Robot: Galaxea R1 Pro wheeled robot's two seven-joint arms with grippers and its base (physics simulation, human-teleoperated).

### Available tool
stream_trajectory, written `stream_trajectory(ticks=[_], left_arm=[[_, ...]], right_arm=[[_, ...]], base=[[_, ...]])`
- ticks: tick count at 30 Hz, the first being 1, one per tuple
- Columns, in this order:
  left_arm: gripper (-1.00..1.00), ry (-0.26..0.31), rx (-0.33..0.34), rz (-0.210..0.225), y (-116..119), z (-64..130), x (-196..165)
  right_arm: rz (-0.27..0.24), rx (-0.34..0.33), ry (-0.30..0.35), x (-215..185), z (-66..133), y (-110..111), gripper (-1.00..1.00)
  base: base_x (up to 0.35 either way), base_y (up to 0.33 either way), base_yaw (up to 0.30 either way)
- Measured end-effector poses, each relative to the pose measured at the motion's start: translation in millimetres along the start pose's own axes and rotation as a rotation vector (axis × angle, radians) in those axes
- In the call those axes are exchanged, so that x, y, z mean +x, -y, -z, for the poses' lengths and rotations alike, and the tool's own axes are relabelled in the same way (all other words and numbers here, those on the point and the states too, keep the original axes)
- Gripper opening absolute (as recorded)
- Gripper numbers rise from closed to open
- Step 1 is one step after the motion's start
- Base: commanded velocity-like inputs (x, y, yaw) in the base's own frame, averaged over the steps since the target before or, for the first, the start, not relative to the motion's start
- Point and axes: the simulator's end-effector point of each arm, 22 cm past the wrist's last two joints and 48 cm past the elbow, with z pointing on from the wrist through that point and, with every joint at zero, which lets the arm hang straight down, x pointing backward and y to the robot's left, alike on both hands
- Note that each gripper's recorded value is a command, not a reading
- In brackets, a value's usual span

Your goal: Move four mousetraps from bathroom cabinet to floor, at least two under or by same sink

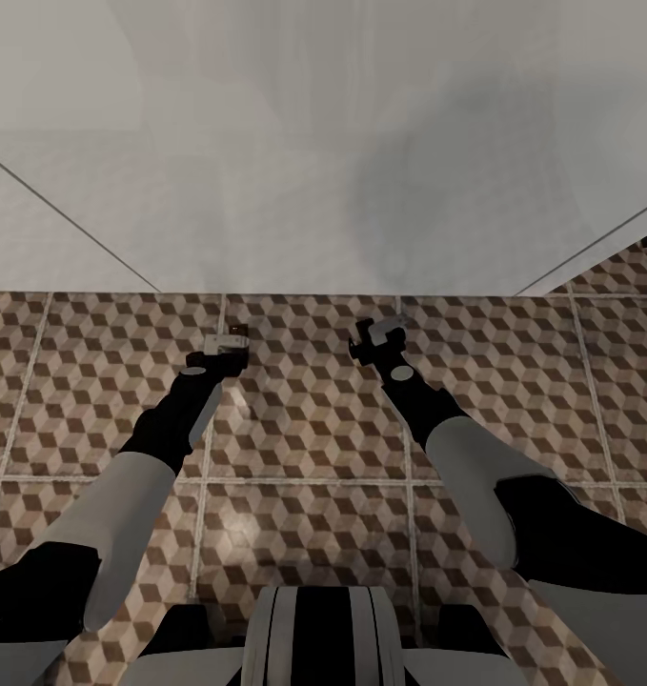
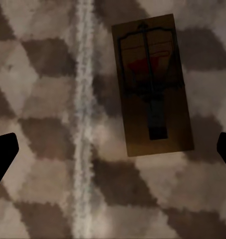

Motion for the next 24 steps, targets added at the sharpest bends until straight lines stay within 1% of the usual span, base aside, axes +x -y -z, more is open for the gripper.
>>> stream_trajectory(ticks=[11, 16, 24], left_arm=[[1.0, 0.008, -0.001, -0.005, -0.1, 0.3, -2.4], [1.0, 0.008, -0.002, -0.006, -0.5, 0.0, -2.3], [1.0, 0.008, -0.005, -0.007, -2.5, -0.3, -2.1]], right_arm=[[0.0, 0.0, 0.0, 0.1, 0.0, 0.0, 1.0], [0.0, 0.0, -0.001, 0.4, -0.2, -0.1, 1.0], [-0.001, 0.0, -0.001, 0.7, -0.3, -0.1, 1.0]], base=[[-0.02, 0.0, 0.0], [-0.229, 0.0, 0.0], [-0.31, 0.0, 0.0]])
